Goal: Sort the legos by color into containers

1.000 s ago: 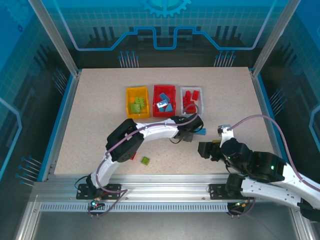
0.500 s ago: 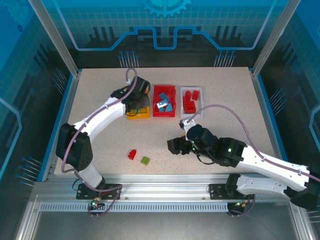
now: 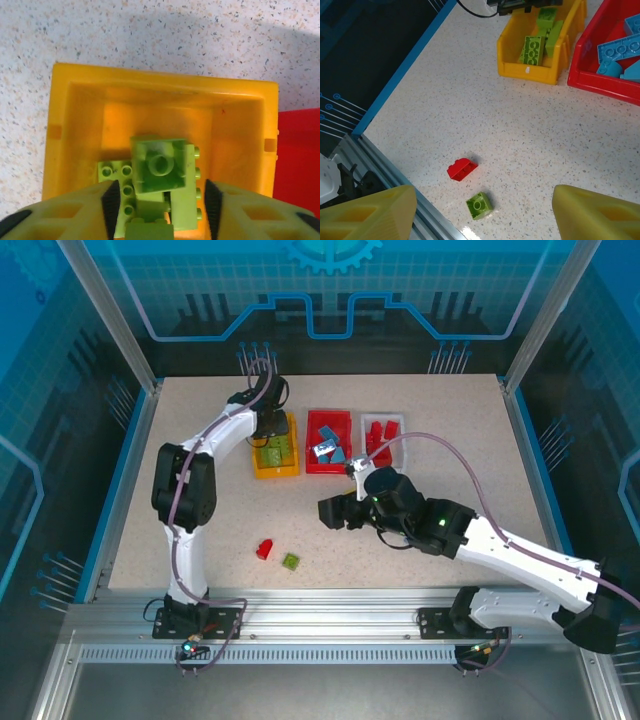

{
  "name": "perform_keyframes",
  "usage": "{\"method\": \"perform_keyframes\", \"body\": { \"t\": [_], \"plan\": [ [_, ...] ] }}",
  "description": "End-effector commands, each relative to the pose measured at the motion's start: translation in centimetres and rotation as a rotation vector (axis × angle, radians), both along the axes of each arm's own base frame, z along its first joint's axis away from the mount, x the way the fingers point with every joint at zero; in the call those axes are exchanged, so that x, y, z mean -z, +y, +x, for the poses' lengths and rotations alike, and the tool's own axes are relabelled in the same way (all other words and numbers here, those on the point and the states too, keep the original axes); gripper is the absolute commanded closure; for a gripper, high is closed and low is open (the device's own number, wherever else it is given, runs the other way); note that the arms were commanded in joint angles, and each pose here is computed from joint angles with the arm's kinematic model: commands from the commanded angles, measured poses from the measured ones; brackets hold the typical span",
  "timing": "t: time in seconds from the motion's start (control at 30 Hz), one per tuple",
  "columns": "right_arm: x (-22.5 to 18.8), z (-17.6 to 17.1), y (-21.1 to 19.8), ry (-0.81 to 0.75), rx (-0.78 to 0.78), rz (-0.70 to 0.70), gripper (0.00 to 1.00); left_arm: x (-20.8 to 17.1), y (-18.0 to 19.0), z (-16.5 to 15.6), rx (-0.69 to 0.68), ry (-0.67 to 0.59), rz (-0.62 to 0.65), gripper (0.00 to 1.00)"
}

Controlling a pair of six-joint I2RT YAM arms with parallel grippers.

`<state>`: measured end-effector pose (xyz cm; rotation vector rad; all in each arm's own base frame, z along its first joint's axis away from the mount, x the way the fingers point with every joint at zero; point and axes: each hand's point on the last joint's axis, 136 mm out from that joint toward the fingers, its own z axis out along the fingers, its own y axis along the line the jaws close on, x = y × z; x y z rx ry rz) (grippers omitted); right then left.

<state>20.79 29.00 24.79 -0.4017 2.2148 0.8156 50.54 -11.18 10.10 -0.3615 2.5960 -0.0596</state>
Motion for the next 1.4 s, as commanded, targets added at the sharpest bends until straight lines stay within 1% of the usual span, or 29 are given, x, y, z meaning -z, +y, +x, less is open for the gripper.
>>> {"method": "perform_keyframes", "body": {
  "t": [0.0,0.07,0.17,0.3,0.37,0.43,0.5,0.53,0.63,0.7,0.83,0.93,1.1,1.27,1.33,1.37],
  "plan": [
    [0.7,0.1,0.1,0.021,-0.002,0.018,0.26,-0.7,-0.3,-0.6,0.015,0.023,-0.02,0.42],
    [1.2,0.2,0.1,0.027,-0.004,0.008,0.26,-1.7,-0.2,-1.2,0.013,0.005,-0.031,0.41],
    [1.9,0.2,0.2,0.038,-0.011,-0.017,0.26,-4.4,0.0,-2.4,0.006,-0.043,-0.053,0.42],
    [3.3,-0.1,1.3,0.026,-0.052,-0.099,0.26,-9.2,0.8,-5.6,-0.023,-0.127,-0.098,0.47],
    [4.1,-0.6,2.9,-0.001,-0.112,-0.167,0.26,-11.3,1.7,-8.0,-0.04,-0.164,-0.106,0.48],
    [6.0,-1.8,5.5,-0.019,-0.209,-0.271,0.25,-13.5,2.8,-11.2,-0.061,-0.2,-0.114,0.48],
    [8.2,-3.1,7.8,-0.022,-0.301,-0.364,0.22,-14.7,3.8,-14.5,-0.078,-0.224,-0.126,0.48],
    [9.2,-3.9,9.1,-0.035,-0.351,-0.409,0.19,-15.2,4.4,-16.2,-0.085,-0.238,-0.134,0.48],
    [12.4,-5.5,11.9,-0.078,-0.477,-0.548,0.1,-15.9,6.0,-21.1,-0.111,-0.263,-0.144,0.47],
    [14.7,-5.7,12.8,-0.048,-0.524,-0.639,0.07,-15.9,7.0,-23.9,-0.126,-0.264,-0.144,0.46],
    [17.9,-4.9,13.9,-0.02,-0.548,-0.739,0.03,-16.2,8.6,-28.2,-0.158,-0.285,-0.141,0.46],
    [19.0,-3.9,14.6,-0.013,-0.538,-0.756,0.01,-16.3,9.1,-29.9,-0.171,-0.288,-0.148,0.46],
    [20.5,-2.4,15.7,0.016,-0.528,-0.764,0.01,-16.5,9.3,-30.6,-0.173,-0.28,-0.149,0.46],
    [22.0,-1.7,16.3,0.054,-0.535,-0.777,0.07,-16.5,9.1,-30.6,-0.174,-0.274,-0.164,0.46],
    [22.2,-1.3,16.2,0.068,-0.525,-0.779,0.11,-16.7,8.8,-30.7,-0.171,-0.28,-0.188,0.46],
    [22.4,-1.0,16.1,0.072,-0.521,-0.778,0.11,-16.7,8.7,-30.7,-0.17,-0.279,-0.197,0.46]
  ]
}}
